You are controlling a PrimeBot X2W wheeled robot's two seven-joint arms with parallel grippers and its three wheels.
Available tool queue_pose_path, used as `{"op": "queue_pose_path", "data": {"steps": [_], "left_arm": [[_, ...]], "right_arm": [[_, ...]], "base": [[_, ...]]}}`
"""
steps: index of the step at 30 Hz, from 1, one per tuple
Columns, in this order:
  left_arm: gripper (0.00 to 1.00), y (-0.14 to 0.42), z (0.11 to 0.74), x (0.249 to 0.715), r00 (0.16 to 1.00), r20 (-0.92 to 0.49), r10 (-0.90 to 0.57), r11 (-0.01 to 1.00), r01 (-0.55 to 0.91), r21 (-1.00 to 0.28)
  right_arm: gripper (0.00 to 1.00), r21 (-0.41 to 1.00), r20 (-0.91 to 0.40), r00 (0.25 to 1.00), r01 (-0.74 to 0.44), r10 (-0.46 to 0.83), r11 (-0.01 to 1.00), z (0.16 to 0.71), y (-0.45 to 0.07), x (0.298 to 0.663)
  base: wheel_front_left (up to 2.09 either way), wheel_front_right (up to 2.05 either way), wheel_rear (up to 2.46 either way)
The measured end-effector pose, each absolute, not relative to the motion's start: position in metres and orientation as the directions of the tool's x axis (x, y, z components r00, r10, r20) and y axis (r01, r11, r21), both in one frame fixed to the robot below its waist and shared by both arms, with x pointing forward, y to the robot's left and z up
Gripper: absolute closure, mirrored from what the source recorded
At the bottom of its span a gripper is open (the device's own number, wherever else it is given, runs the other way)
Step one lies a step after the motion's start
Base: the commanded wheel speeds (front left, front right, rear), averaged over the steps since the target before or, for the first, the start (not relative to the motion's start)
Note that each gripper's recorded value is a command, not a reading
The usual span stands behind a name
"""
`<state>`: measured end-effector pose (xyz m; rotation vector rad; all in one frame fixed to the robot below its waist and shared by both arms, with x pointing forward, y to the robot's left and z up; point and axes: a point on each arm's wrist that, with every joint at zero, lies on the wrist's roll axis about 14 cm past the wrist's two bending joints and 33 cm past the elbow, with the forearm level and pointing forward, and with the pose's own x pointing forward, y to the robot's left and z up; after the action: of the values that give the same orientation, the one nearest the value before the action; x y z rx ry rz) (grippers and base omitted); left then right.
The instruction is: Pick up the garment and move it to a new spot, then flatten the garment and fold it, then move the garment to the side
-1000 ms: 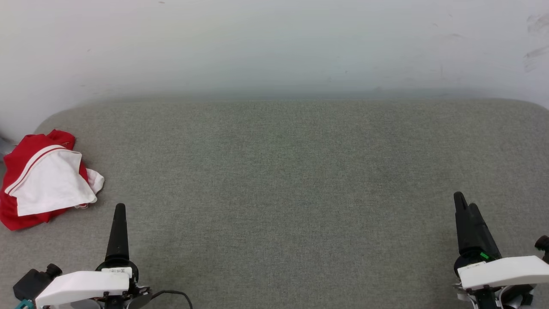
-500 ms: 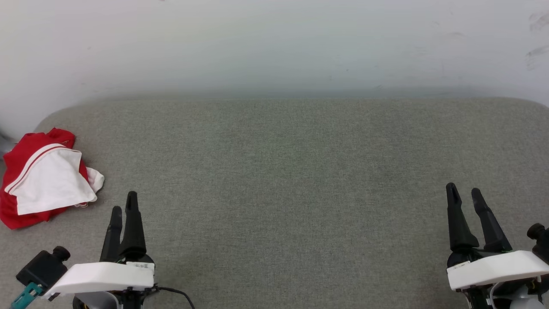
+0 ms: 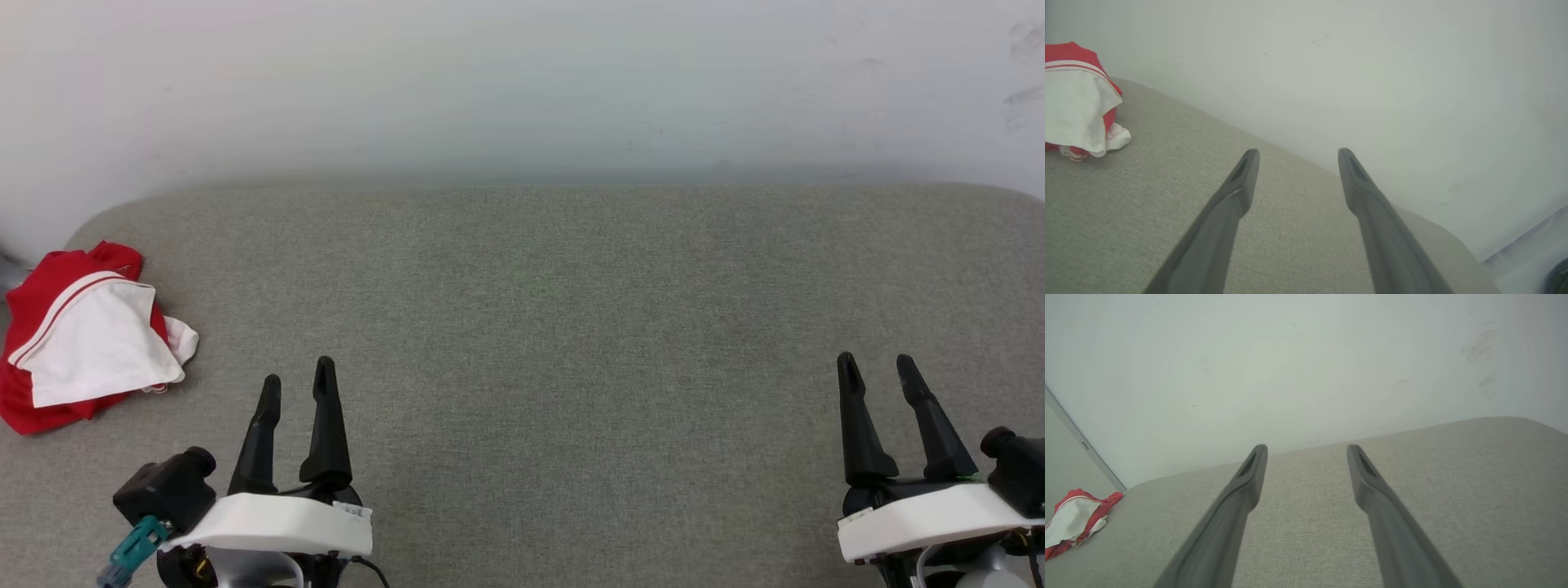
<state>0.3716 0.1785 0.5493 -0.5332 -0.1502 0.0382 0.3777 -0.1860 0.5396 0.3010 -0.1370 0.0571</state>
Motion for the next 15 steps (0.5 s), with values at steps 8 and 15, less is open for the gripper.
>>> {"op": "queue_pose_path", "data": {"steps": [8,15], "left_arm": [[0.00,0.167,0.555,0.370,0.985,0.161,0.053,0.919,0.015,-0.394],[0.00,0.154,0.554,0.367,0.985,0.174,0.020,0.956,0.032,-0.293]], "right_arm": [[0.00,0.203,0.147,0.988,-0.083,0.053,0.976,0.539,-0.182,0.376],[0.00,0.134,0.150,0.986,-0.089,0.069,0.987,0.538,-0.179,0.374]], "base": [[0.00,0.00,0.00],[0.00,0.00,0.00]]}}
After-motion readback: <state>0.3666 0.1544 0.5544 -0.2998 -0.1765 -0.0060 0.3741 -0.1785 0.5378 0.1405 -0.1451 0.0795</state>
